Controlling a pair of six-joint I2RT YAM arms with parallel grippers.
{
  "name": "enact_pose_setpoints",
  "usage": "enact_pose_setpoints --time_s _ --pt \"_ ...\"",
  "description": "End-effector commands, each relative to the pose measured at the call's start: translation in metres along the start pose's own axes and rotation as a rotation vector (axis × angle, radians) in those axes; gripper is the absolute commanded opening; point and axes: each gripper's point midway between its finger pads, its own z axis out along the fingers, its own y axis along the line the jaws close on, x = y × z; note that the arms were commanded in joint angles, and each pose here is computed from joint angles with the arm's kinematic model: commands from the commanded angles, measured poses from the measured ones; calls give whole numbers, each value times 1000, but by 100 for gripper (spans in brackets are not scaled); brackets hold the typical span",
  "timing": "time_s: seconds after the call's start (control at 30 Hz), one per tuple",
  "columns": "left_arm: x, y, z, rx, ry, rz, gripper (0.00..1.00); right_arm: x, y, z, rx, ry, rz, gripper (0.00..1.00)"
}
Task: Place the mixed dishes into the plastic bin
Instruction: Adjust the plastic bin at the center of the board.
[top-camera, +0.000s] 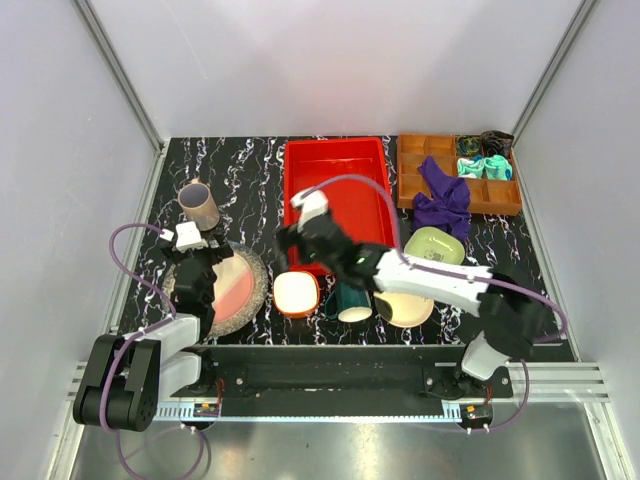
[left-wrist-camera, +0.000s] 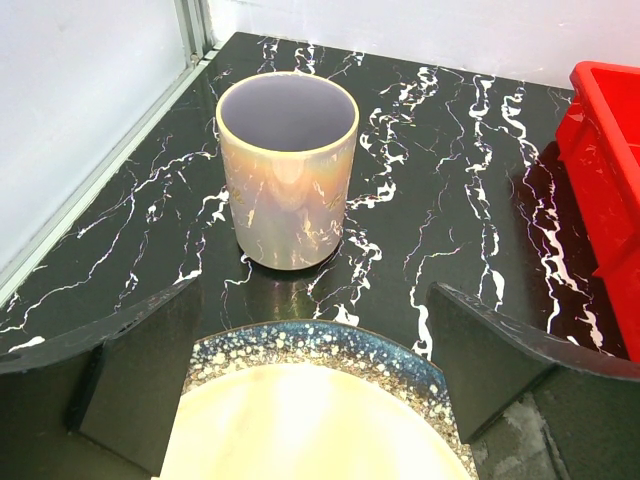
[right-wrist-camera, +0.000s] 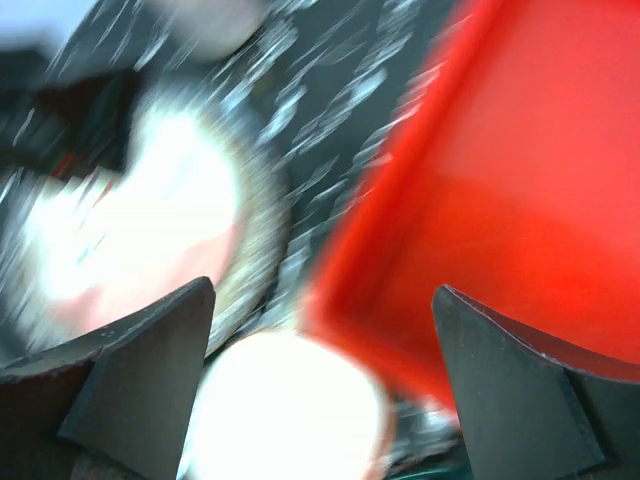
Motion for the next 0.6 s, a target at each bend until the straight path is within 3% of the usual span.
enact_pose_setpoints --time_s 0.0,0.03,0.2,0.57 --pt "-18 2 2 -15 -71 -13 99 29 72 -2 -101 79 -39 100" --pt "-19 2 2 -15 -71 -13 99 52 91 -1 -128 120 -62 100" --pt "-17 3 2 -18 -68 -14 99 84 127 -1 -183 186 -58 100" --pt "-19 3 2 -19 -71 -16 99 111 131 -11 -135 247 -87 100"
